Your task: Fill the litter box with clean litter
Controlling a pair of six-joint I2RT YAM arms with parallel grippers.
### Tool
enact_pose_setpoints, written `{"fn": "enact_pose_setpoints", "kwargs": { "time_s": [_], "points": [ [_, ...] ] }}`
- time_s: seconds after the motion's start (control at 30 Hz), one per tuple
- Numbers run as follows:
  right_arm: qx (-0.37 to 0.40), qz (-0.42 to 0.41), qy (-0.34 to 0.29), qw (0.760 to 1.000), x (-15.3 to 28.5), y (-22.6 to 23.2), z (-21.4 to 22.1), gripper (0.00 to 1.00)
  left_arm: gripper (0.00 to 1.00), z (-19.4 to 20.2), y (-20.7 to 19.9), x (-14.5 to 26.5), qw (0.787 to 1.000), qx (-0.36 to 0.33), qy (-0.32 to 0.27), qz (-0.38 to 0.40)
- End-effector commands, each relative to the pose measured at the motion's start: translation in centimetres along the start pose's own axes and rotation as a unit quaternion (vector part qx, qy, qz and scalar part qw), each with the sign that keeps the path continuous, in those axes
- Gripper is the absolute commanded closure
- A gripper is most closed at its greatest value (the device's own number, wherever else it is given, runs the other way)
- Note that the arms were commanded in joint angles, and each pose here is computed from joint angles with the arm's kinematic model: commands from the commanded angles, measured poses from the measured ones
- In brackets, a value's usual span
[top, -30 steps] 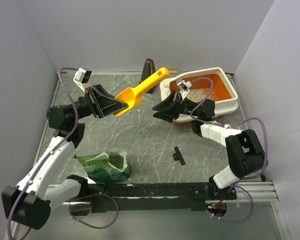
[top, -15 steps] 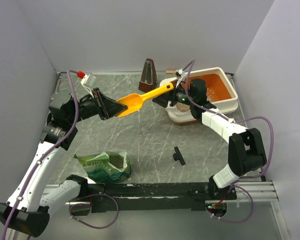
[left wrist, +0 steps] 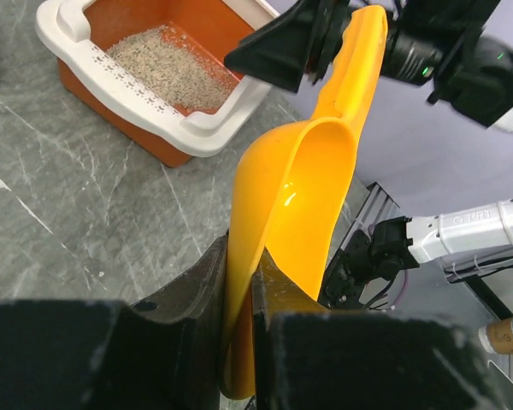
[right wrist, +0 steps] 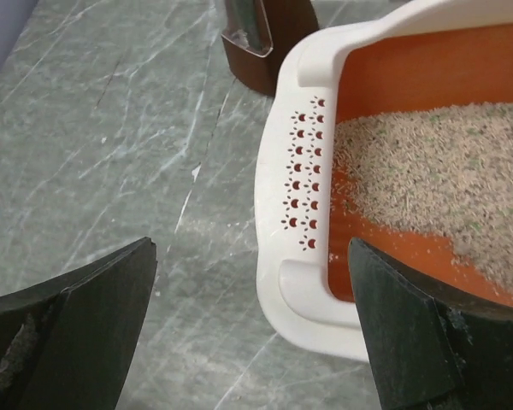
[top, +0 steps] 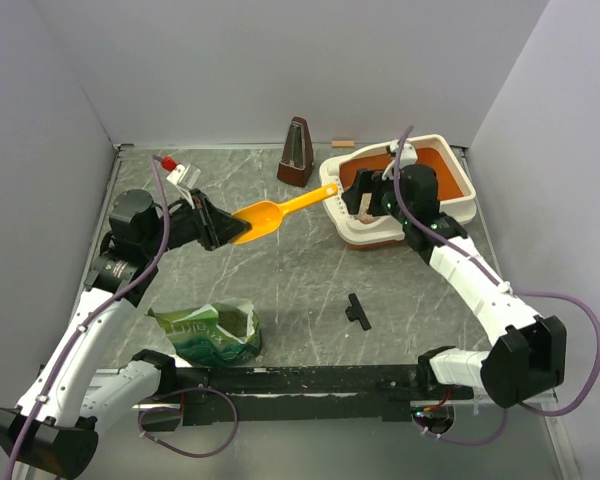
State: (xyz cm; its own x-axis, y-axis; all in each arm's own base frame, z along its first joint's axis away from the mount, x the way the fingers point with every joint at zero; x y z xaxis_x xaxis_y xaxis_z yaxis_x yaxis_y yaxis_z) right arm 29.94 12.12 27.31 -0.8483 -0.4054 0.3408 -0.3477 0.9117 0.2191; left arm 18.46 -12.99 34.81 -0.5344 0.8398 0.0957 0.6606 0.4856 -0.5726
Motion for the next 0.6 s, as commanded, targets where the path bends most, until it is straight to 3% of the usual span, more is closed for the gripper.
{"fn": "enact_pose_setpoints", "kwargs": {
  "time_s": [0.0, 0.13, 0.37, 0.57],
  "points": [
    [-0.021, 0.021, 0.069, 0.997, 0.6, 0.3, -1.6, 0.01, 0.99, -0.3, -0.3, 0.4, 0.999, -0.039, -0.013, 0.008],
    [-0.034, -0.067, 0.053, 0.996, 1.8, 1.5, -0.1, 0.01, 0.99, -0.1, -0.3, 0.8, 0.998, -0.063, -0.015, 0.0],
    [-0.027, -0.031, -0.01, 0.999, 8.0, 1.8, -3.0, 0.17, 0.99, 1.1, 0.0, 1.2, 0.996, -0.092, -0.01, -0.002],
    [-0.023, -0.183, -0.026, 0.983, 11.9, 5.1, -4.2, 0.22, 0.99, 1.9, 0.1, 0.9, 0.995, -0.099, 0.008, 0.011]
  ]
}}
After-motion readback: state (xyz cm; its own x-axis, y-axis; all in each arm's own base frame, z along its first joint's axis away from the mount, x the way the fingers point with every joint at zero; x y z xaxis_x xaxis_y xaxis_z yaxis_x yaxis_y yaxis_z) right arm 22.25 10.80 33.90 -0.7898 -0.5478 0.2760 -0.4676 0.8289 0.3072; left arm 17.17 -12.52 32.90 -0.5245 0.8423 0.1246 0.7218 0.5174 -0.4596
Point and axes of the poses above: each gripper's point midway between its finger pads, its own x axis back along the fingers, its own y axis along the line the jaws close on, z = x × y, the point moved 9 cm from there along x, back along the fingers, and after that the axes turned 4 degrees about x, right-handed, at the moved point
